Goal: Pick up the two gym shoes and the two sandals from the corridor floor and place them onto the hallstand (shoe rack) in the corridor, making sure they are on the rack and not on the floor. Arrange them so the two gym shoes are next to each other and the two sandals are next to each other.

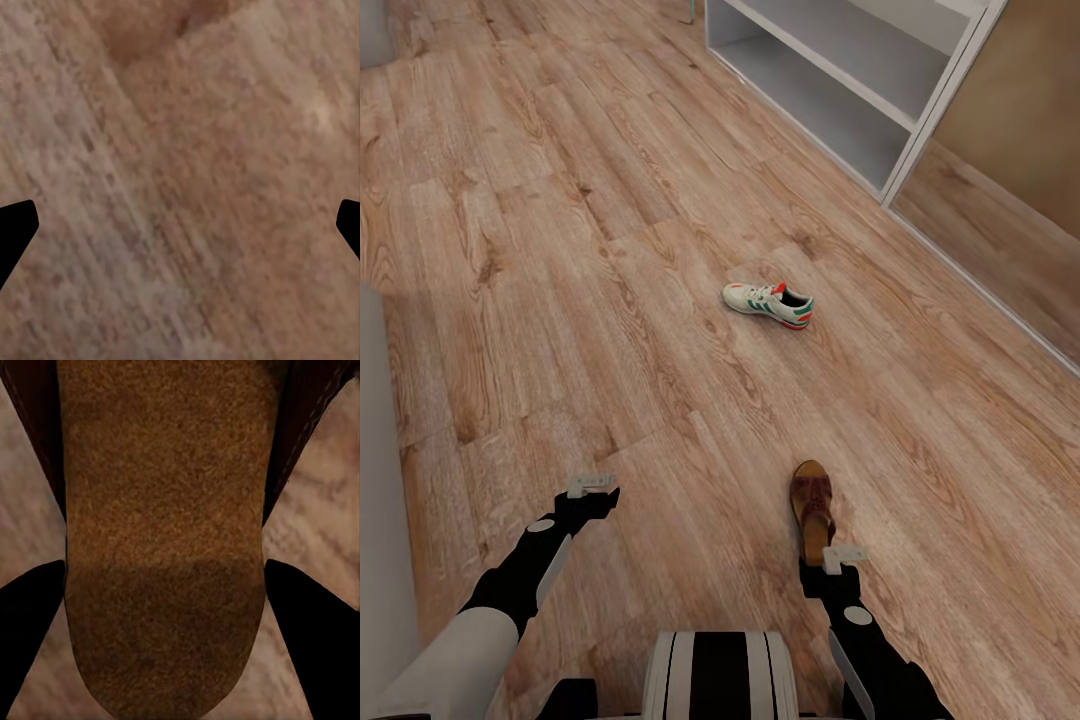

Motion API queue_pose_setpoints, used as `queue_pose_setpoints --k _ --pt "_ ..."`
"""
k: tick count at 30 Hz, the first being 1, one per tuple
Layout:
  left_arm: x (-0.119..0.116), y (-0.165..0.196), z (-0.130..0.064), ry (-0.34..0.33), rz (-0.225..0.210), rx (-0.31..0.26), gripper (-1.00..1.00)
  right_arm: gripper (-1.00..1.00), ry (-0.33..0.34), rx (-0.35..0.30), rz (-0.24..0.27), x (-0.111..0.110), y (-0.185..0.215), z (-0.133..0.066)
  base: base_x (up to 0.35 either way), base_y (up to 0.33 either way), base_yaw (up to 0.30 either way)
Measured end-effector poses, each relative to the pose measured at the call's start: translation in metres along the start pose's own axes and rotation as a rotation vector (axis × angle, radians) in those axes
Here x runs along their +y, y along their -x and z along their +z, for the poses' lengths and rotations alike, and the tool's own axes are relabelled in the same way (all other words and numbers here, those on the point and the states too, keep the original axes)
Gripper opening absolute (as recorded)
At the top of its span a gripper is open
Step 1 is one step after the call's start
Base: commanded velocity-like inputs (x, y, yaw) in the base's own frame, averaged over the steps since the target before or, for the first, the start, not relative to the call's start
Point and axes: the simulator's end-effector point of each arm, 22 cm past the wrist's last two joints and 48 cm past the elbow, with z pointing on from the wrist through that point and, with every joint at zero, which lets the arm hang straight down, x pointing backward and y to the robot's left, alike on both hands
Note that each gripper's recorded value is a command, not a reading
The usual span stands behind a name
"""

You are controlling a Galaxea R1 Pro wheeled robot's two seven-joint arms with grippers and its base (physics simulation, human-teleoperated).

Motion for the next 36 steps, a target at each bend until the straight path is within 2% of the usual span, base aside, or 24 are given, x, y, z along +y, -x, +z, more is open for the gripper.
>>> queue_pose_setpoints --k 11,36 --pt "0.001 0.001 -0.001 0.0 0.002 -0.005 1.0 -1.0 0.0 -0.005 -0.003 -0.001 0.002 -0.001 0.0 0.0 0.0" --pt "0.003 0.059 -0.034 0.006 0.0 -0.105 1.0 -1.0 -0.008 -0.154 0.005 -0.007 0.068 -0.026 0.0 0.0 -0.006"
